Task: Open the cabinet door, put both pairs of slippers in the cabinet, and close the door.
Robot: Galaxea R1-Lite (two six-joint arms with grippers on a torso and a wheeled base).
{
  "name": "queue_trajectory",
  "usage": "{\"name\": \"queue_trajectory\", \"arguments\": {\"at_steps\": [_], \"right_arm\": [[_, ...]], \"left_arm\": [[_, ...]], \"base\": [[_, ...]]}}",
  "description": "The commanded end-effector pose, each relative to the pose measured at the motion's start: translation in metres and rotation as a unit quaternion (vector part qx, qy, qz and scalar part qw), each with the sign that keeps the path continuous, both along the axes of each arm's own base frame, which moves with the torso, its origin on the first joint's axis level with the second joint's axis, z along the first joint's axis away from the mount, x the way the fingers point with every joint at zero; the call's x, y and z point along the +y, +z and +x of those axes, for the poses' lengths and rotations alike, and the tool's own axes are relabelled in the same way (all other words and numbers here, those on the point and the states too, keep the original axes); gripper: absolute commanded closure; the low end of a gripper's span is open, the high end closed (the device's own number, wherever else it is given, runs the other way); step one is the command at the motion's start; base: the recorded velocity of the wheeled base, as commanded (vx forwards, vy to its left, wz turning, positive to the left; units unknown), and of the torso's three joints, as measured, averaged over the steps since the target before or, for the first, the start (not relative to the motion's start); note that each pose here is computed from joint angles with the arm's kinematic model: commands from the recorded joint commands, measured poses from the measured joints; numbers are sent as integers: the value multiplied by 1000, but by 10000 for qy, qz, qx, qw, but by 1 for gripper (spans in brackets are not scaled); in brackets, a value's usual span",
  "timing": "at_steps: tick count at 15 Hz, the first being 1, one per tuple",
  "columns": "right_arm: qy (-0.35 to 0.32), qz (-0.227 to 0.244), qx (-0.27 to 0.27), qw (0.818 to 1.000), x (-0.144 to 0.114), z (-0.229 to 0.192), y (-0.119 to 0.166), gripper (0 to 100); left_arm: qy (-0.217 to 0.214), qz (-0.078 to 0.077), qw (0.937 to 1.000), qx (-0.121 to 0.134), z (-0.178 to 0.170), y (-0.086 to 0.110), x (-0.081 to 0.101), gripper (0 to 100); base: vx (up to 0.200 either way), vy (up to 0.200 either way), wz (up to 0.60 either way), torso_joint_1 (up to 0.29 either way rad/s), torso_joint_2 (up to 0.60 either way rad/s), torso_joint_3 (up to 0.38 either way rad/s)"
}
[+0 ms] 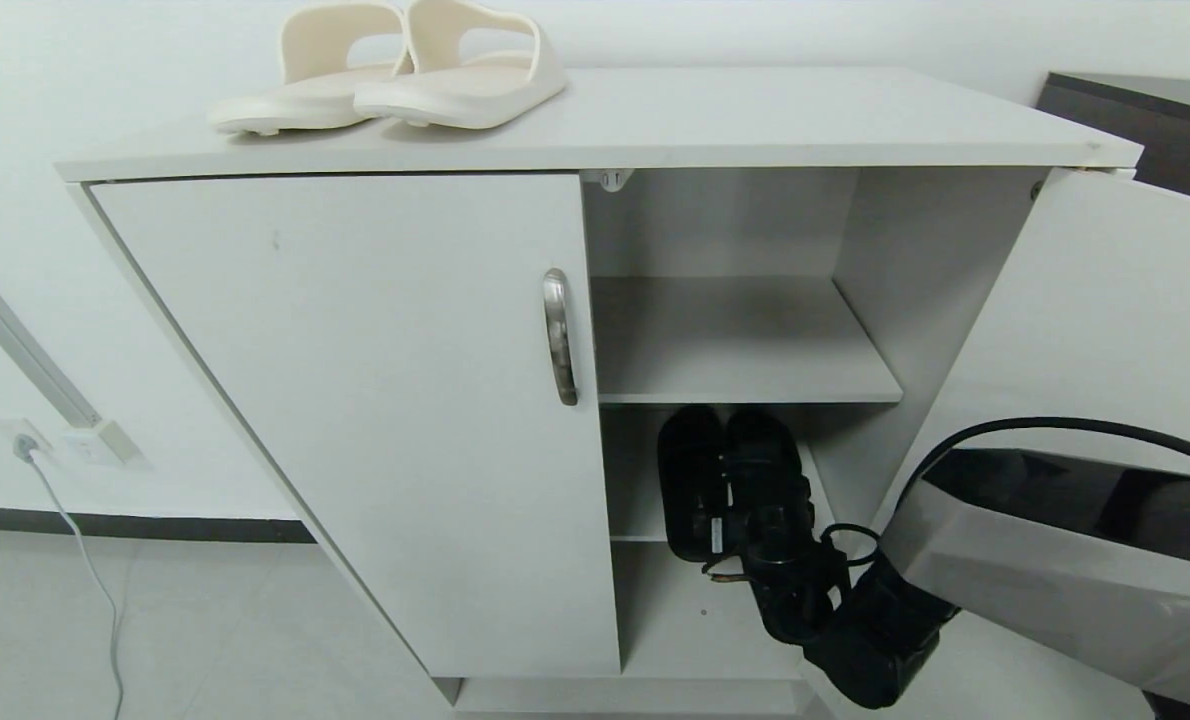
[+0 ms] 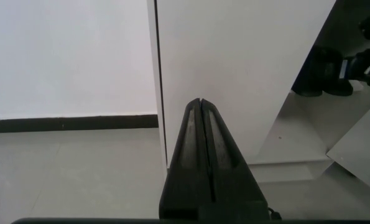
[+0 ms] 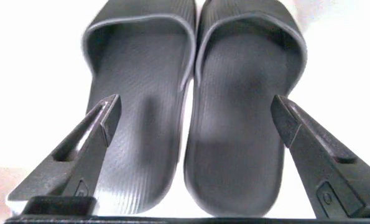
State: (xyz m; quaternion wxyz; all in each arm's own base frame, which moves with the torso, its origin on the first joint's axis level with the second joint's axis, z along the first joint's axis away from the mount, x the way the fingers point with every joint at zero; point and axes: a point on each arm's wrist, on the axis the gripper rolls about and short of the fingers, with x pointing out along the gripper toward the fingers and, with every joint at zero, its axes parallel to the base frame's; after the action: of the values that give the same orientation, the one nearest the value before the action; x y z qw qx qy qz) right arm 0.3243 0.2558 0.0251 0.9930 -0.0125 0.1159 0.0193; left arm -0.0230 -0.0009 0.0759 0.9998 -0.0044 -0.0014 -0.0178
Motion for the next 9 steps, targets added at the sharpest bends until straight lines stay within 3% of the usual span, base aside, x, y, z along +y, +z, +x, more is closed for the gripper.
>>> {"name": "queue_trajectory", "arguments": {"at_steps": [1,9], "right_arm": [[188,68,-33,9998,-2,-25,16,0],[186,142,-66,9997,-2,-26,16,0]], "left_arm": [[1,-1,10000,7,0,0,0,100],[9,-17,10000,8,0,0,0,100]], "base": [[0,0,0,0,0,0],[0,0,0,0,0,0]]}}
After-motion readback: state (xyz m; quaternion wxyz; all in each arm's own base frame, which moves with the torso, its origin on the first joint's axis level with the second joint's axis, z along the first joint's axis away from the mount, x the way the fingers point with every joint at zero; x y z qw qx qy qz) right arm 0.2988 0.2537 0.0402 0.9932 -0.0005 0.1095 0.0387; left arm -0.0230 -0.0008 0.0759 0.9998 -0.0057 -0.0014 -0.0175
